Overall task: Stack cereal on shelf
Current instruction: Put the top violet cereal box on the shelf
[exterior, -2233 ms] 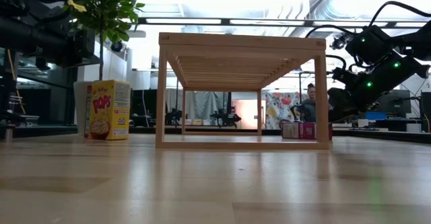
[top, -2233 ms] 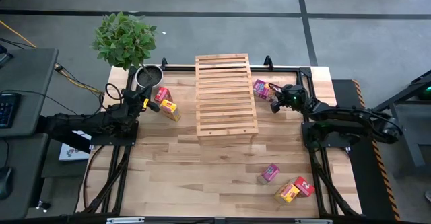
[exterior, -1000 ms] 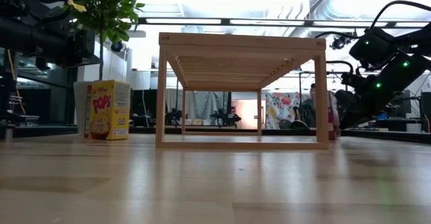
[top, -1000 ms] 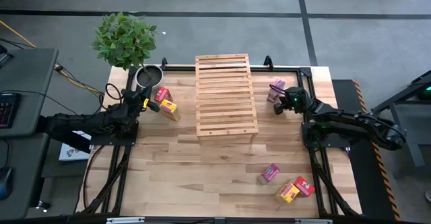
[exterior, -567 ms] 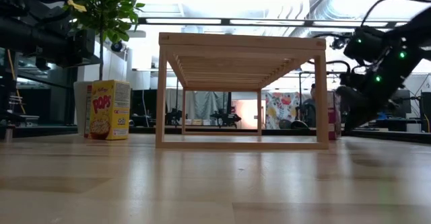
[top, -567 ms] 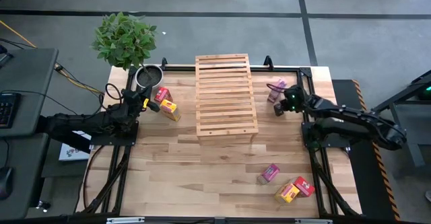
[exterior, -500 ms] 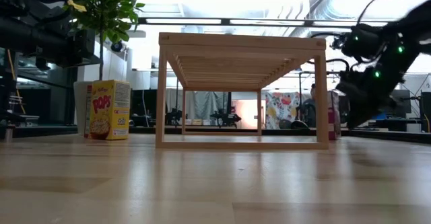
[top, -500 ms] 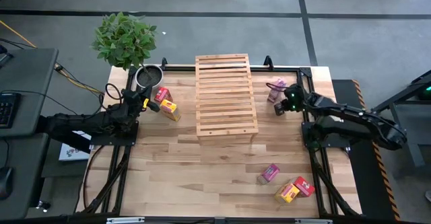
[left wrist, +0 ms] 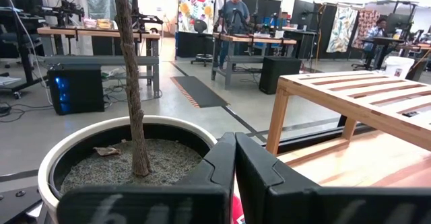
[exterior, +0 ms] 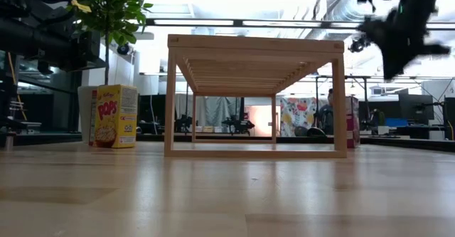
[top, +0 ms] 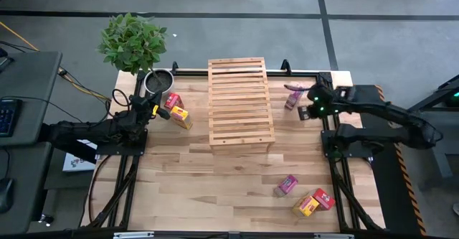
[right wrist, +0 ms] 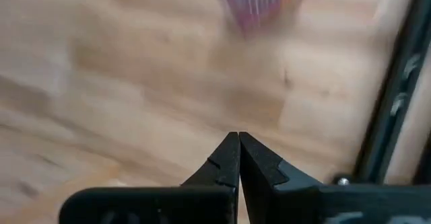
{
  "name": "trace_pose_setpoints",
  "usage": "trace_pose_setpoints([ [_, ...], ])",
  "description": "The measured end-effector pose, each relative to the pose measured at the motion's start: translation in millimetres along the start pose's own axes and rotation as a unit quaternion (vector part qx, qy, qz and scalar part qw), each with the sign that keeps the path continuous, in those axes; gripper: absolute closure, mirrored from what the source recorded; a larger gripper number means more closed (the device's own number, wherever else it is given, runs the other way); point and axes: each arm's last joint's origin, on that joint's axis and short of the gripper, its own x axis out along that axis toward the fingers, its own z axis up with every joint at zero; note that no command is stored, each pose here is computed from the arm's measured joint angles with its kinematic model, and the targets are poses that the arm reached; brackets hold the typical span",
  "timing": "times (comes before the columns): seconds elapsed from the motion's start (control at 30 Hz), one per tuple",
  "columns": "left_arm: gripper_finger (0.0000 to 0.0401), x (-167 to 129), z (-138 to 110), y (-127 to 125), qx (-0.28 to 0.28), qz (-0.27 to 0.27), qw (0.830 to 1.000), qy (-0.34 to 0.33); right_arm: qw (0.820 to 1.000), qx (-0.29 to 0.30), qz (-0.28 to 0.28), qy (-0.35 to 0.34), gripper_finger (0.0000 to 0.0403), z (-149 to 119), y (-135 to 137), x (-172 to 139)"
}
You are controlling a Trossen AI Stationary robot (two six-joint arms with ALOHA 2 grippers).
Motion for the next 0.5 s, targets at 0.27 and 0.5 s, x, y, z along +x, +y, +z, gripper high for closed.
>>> trace_pose_setpoints([
  [0.27,0.0398,0.0,0.1,0.0,0.0,0.0,1.0,0.0,0.972,0.047,0.064,-0.222,0.0397,20.5,31.7,-47.4],
  [0.5,0.0398,0.0,0.1,0.0,0.0,0.0,1.0,0.0,0.974,0.082,0.01,-0.212,0.0285,30.7,48.6,-8.7],
])
